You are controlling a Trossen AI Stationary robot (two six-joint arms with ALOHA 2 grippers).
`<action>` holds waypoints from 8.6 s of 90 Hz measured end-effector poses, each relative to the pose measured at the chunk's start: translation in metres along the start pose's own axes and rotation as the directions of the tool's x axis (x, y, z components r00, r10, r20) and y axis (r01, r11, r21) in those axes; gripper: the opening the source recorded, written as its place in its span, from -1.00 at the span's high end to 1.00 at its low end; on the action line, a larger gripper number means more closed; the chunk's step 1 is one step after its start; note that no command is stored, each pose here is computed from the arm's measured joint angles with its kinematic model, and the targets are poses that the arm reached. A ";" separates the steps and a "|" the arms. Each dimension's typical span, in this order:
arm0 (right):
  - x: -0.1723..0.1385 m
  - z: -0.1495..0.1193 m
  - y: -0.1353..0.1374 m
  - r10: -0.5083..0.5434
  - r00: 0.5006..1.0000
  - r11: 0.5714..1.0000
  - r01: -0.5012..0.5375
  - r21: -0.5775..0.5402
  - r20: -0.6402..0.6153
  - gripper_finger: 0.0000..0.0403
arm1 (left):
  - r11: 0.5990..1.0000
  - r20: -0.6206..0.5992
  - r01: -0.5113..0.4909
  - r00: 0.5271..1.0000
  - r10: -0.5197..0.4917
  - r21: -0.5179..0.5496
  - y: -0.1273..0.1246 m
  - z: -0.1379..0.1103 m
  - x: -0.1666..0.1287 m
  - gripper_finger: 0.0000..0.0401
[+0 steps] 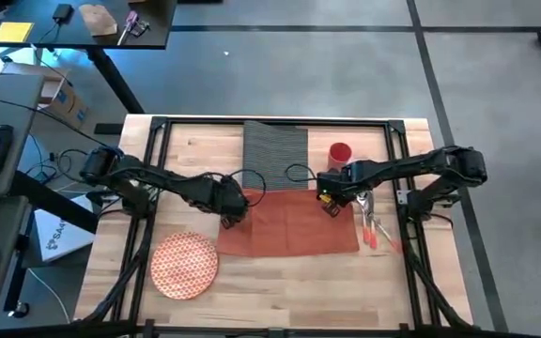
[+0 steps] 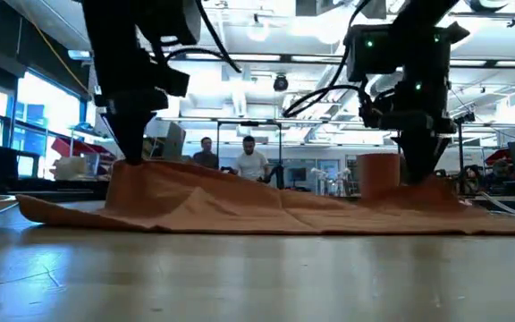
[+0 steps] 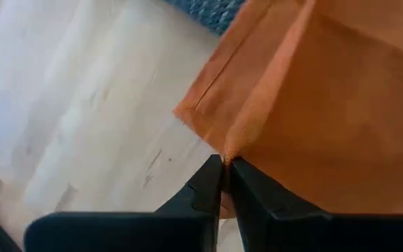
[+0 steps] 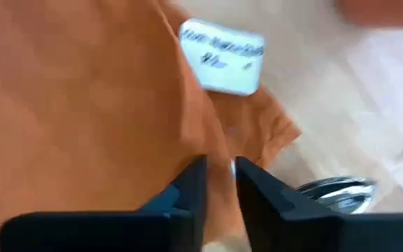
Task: Set table place
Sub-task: Fold the orange table napkin
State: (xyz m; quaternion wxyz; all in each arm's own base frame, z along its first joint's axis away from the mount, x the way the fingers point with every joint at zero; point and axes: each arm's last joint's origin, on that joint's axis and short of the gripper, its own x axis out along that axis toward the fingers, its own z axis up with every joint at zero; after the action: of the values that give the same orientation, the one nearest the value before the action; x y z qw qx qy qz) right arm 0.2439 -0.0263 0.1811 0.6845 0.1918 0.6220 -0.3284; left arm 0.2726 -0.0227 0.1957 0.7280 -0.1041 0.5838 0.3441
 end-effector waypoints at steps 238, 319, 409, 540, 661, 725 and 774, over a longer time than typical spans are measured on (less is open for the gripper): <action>-0.047 -0.249 0.228 0.318 0.941 0.410 -0.246 -0.879 -0.115 0.09 | 0.708 0.369 0.678 0.617 -0.695 0.199 -0.192 -0.075 -0.123 1.00; -0.013 -0.222 0.212 0.360 0.930 0.535 -0.276 -0.798 -0.081 0.51 | 0.632 0.376 0.771 0.566 -0.734 0.073 -0.194 -0.059 -0.133 1.00; -0.065 -0.144 0.209 0.469 0.828 0.590 -0.554 -0.588 -0.309 1.00 | 0.478 0.404 0.806 0.332 -0.853 0.348 -0.284 -0.070 -0.044 0.35; -0.056 -0.086 0.197 0.509 0.803 0.695 -0.596 -0.402 -0.312 1.00 | 0.793 0.372 0.529 0.701 -0.609 0.301 -0.268 -0.060 -0.021 0.90; -0.040 -0.213 0.190 0.392 0.913 0.632 -0.355 -0.689 -0.110 0.98 | 0.706 0.263 0.683 0.657 -0.706 0.189 -0.262 -0.032 -0.070 1.00; -0.092 -0.058 0.132 0.436 0.895 0.814 -0.346 -0.467 0.097 1.00 | 0.978 0.265 0.117 0.951 -0.161 0.175 -0.192 -0.015 -0.111 1.00; -0.063 0.028 0.083 0.327 0.932 0.907 -0.264 -0.327 0.156 1.00 | 0.908 0.168 -0.032 0.985 -0.043 0.418 -0.148 0.018 -0.088 1.00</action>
State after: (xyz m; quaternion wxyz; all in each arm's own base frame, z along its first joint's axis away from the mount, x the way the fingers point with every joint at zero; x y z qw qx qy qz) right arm 0.3204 0.0275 0.2345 0.8085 0.1428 0.5535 -0.1401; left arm 0.3718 -0.1557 0.2455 0.7823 0.0832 0.5781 0.2166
